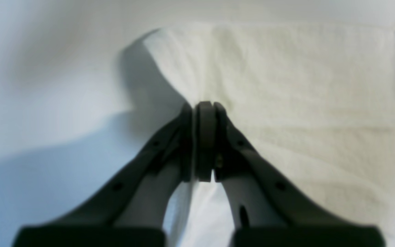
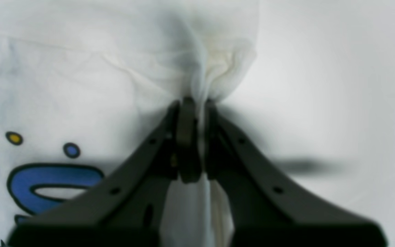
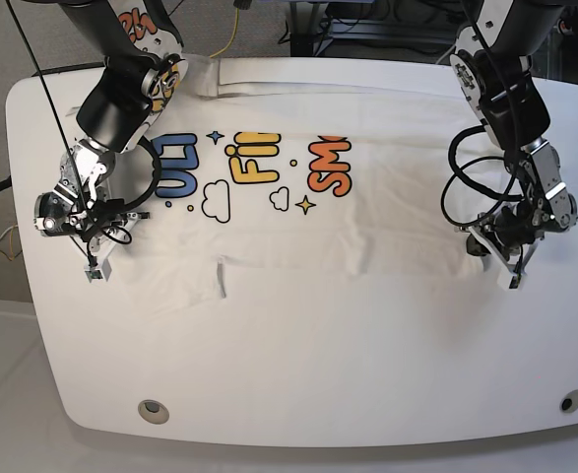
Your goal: Fold the T-shirt properly
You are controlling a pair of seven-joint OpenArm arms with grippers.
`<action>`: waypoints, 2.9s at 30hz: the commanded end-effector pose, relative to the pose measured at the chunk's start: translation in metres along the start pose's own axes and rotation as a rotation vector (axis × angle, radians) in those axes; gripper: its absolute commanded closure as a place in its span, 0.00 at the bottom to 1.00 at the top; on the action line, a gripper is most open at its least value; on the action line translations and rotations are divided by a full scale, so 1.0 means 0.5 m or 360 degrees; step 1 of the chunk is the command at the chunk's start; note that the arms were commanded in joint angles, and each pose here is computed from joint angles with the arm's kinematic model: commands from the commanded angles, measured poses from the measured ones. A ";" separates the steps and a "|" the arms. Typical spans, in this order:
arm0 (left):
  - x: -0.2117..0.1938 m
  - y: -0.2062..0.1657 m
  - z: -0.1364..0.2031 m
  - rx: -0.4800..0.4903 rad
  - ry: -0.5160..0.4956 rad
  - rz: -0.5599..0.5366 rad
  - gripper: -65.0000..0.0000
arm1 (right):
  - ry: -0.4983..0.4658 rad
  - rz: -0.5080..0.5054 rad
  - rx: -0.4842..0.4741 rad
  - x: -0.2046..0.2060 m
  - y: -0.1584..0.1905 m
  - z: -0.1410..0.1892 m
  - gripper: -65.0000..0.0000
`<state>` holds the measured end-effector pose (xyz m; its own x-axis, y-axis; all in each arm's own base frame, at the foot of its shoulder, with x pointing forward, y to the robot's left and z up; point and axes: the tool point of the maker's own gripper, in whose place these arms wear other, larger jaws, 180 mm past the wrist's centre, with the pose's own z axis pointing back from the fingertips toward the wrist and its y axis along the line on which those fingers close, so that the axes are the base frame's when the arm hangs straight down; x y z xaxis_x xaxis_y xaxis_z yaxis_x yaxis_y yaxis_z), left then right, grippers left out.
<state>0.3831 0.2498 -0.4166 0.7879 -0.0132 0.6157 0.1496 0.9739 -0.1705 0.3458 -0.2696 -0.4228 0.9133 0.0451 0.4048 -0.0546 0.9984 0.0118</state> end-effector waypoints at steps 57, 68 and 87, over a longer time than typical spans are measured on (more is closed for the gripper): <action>0.040 0.021 0.145 0.0339 0.0105 -0.0284 0.96 | 0.0127 0.0202 -0.0480 -0.014 -0.085 0.174 0.97; 0.005 0.022 0.141 0.0335 0.0161 -0.0278 0.96 | 0.0157 0.0247 -0.0574 -0.016 -0.103 0.191 0.97; -0.015 0.027 0.142 0.0342 0.0195 -0.0278 0.96 | 0.0329 0.0493 -0.0773 -0.050 -0.059 0.197 0.97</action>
<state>0.3243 0.2728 -0.3857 0.8584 -0.1917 0.4758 0.1758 0.9813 0.0781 0.2793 -0.2953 -0.3597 0.9472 0.2993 0.1149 -0.2127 0.8549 -0.4732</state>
